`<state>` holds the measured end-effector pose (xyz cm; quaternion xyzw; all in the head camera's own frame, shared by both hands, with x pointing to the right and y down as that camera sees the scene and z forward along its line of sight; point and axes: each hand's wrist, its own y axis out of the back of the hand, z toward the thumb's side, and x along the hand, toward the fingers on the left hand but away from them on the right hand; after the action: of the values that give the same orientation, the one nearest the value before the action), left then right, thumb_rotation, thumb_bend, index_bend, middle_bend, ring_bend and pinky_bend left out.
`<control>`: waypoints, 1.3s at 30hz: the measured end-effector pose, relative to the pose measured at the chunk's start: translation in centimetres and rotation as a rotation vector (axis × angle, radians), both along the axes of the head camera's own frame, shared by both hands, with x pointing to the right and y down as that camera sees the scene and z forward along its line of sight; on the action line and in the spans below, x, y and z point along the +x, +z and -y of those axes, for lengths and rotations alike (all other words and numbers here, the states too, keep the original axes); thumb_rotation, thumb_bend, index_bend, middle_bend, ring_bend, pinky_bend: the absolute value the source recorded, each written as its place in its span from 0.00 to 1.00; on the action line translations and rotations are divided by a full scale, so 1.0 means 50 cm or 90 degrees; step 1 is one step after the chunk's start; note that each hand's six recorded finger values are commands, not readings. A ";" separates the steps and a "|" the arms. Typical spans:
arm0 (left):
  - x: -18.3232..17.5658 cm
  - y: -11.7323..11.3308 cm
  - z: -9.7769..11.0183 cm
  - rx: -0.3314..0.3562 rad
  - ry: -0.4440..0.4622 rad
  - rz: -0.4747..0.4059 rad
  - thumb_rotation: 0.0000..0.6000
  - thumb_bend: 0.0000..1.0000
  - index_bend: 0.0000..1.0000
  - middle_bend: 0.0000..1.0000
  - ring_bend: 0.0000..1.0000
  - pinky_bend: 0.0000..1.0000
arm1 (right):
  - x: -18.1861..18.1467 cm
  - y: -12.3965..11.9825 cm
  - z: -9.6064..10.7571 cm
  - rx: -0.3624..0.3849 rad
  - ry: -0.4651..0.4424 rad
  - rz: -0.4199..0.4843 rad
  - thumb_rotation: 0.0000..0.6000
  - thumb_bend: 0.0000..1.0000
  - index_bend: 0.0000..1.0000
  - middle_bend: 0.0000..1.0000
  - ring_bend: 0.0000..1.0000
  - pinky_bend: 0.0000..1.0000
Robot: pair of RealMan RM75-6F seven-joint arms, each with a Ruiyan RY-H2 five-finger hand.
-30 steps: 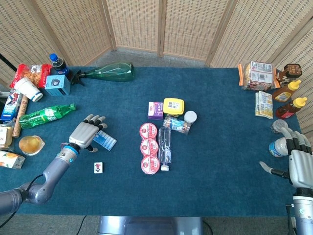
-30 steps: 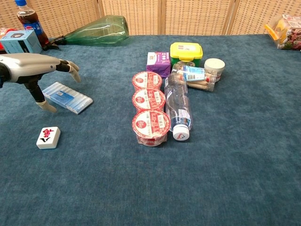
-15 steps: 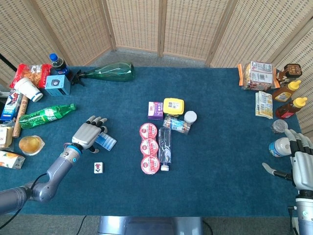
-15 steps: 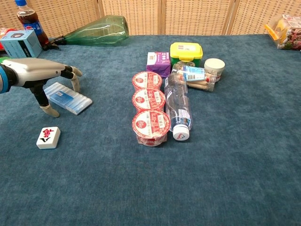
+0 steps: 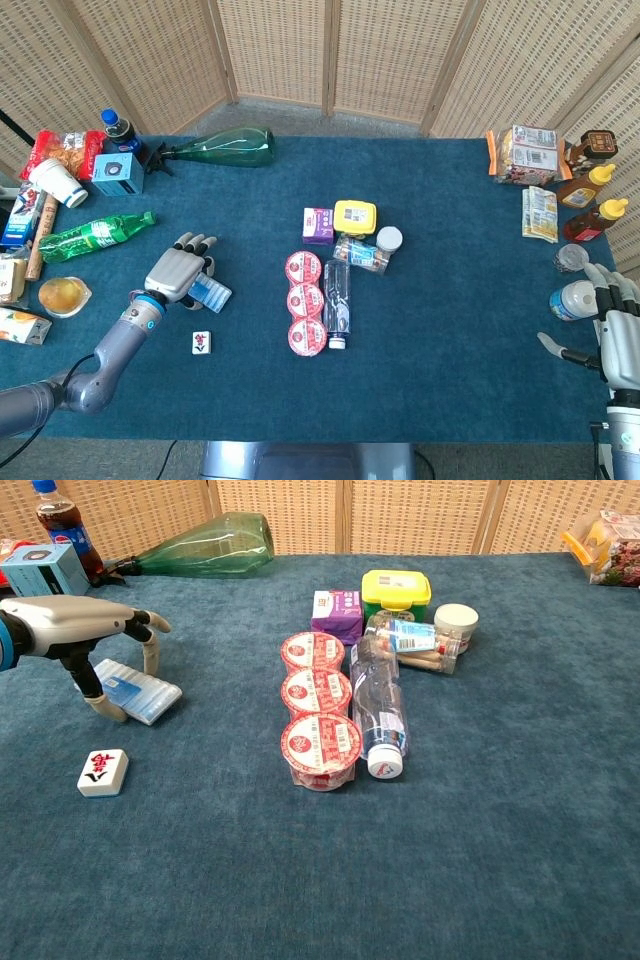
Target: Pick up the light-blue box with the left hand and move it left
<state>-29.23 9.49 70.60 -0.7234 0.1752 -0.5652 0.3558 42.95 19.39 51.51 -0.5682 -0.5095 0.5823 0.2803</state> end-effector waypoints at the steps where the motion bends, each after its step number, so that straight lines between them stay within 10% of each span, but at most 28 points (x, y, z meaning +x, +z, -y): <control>1: 0.000 -0.004 0.002 0.001 -0.007 -0.006 1.00 0.14 0.64 0.00 0.00 0.00 | 0.000 0.000 0.000 0.001 0.000 0.001 0.84 0.00 0.00 0.00 0.00 0.00; 39: -0.062 -0.434 0.115 0.229 -0.153 -0.254 1.00 0.13 0.69 0.00 0.00 0.00 | -0.002 0.037 -0.011 -0.012 -0.002 0.040 0.84 0.00 0.00 0.00 0.00 0.00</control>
<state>-32.34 3.74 48.89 -0.7197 0.4230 -0.4100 0.3674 42.84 19.95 53.36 -0.5899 -0.5116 0.5682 0.2597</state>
